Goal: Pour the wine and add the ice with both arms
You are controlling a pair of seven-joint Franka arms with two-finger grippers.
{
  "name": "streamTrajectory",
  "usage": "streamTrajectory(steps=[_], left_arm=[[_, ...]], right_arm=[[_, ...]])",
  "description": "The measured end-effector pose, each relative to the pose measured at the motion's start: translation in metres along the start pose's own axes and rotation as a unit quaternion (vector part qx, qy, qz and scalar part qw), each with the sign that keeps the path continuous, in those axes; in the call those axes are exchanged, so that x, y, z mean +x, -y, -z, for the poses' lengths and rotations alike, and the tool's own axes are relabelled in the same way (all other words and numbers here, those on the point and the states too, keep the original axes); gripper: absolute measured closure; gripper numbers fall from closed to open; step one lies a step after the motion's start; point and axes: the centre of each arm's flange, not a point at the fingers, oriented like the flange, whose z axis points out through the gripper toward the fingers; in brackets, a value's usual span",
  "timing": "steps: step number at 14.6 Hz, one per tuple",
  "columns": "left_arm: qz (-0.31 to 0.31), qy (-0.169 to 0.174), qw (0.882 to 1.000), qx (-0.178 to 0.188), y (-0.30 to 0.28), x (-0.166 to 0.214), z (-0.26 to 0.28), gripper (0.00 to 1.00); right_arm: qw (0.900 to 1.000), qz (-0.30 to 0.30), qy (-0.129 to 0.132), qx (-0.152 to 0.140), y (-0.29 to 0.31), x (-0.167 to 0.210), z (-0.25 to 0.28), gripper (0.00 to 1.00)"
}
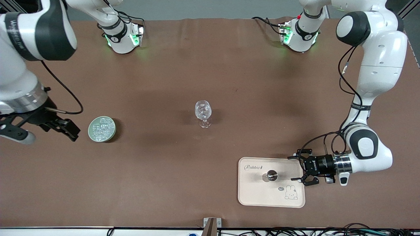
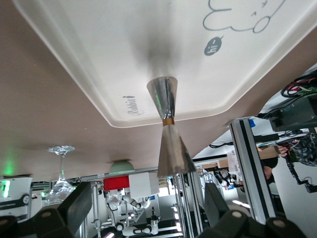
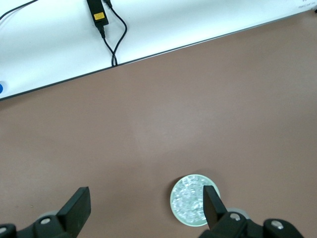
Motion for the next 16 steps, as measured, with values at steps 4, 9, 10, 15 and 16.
streamTrajectory(steps=[4, 9, 10, 15, 16], left_arm=[[-0.023, -0.04, 0.999, 0.023, 0.004, -0.029, 0.033, 0.0], [-0.092, -0.128, 0.985, 0.064, -0.002, -0.086, 0.073, 0.0], [-0.101, -0.134, 0.983, 0.07, -0.002, -0.099, 0.078, 0.0], [-0.176, -0.173, 0.955, 0.164, 0.014, -0.153, 0.116, 0.0], [-0.197, -0.178, 0.948, 0.174, 0.016, -0.163, 0.127, 0.0]], right_arm=[[0.999, 0.043, 0.023, -0.006, -0.042, -0.002, 0.023, 0.0], [0.995, 0.076, 0.065, 0.011, -0.109, -0.011, 0.058, 0.0], [0.994, 0.075, 0.075, 0.015, -0.12, -0.016, 0.066, 0.0], [0.994, 0.076, 0.079, 0.028, -0.134, -0.035, 0.086, 0.0], [0.994, 0.077, 0.079, 0.028, -0.133, -0.035, 0.085, 0.0]])
